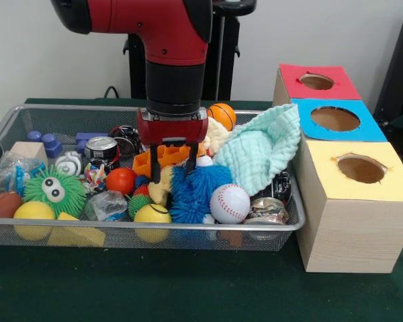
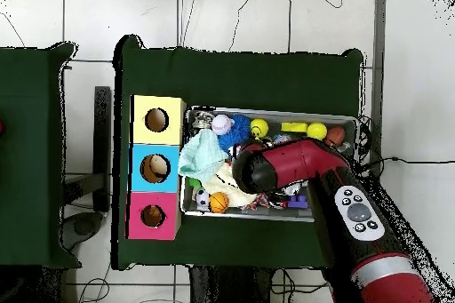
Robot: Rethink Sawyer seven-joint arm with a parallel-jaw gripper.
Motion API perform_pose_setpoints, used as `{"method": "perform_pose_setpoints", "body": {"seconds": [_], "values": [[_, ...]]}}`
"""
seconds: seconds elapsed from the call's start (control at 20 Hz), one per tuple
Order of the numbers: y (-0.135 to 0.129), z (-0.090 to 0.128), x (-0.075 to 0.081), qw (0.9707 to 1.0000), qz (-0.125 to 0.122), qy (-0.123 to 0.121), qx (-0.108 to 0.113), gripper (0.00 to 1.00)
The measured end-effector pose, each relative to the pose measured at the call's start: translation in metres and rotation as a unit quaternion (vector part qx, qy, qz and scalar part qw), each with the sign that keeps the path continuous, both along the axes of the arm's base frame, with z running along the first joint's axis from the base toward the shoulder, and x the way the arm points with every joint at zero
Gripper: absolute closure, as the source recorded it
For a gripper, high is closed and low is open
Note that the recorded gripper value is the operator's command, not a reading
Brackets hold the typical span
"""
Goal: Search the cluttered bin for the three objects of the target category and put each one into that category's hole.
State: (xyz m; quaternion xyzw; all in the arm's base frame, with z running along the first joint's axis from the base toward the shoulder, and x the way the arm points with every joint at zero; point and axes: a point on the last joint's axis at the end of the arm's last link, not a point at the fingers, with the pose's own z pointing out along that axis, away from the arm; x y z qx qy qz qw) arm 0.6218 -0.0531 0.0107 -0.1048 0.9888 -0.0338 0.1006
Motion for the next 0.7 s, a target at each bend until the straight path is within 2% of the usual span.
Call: {"method": "perform_pose_setpoints", "body": {"seconds": [0.7], "values": [[-0.032,0.005,-0.008,0.9996,-0.016,0.002,-0.022,0.00]]}}
